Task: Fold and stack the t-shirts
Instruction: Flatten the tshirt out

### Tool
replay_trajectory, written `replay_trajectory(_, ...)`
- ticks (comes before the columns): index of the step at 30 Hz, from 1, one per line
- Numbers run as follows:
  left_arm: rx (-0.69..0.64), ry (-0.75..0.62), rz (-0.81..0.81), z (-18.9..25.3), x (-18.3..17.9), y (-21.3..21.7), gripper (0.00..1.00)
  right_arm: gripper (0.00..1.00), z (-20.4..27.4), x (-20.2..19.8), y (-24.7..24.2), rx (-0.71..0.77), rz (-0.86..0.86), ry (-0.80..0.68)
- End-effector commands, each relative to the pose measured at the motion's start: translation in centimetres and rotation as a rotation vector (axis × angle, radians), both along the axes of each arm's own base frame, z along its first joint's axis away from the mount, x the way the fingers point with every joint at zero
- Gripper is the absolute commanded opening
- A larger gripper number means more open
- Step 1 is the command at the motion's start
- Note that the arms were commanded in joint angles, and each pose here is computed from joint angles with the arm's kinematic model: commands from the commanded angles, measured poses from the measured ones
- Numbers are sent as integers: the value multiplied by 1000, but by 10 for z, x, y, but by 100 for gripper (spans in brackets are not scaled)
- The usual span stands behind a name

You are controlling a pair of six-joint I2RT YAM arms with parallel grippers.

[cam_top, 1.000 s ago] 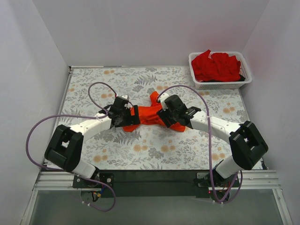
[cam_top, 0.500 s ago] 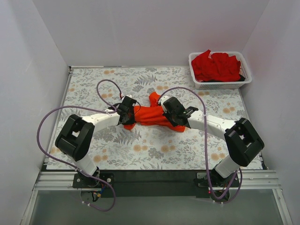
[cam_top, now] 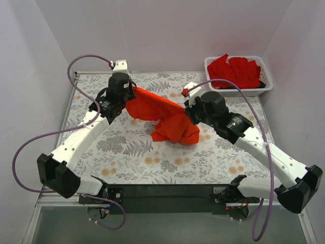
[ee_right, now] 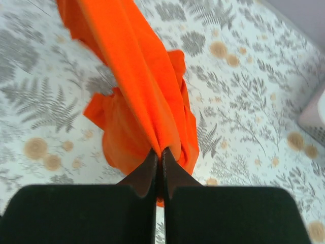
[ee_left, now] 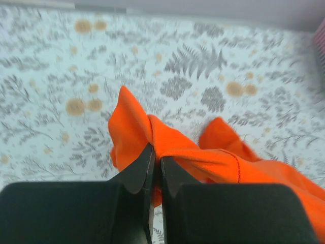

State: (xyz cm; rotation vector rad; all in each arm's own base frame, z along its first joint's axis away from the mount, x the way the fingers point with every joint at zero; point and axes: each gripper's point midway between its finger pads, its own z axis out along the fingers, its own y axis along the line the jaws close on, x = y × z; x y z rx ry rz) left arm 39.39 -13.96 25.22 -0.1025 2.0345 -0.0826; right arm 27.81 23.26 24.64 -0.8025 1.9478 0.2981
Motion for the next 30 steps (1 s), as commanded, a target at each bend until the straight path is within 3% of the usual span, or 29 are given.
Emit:
replay_trajectory(1,152,-173,150,84,-2,59,0,1,36,-24,-1,74,90,-9)
replay_trajectory(4,138,-293,142,146,-4,62,0,1,67,-30,3,139,130,-53)
replay_trajectory(11,142,-379,162,194,-33,80,0,1,93,-37,-1,179,137,-101)
replay_trajectory(16,108,-467,186,228,-70,100,0,1,117,-62,14,249,306,-120)
replay_trajectory(20,104,-526,188,255,-83,107,0,1,131,-64,16,267,329,-149)
replay_trajectory(25,174,-511,118,248,-50,86,0,1,115,-26,-3,189,106,-155)
replay_trajectory(30,230,-394,6,180,24,38,0,1,76,31,-29,32,-139,-174)
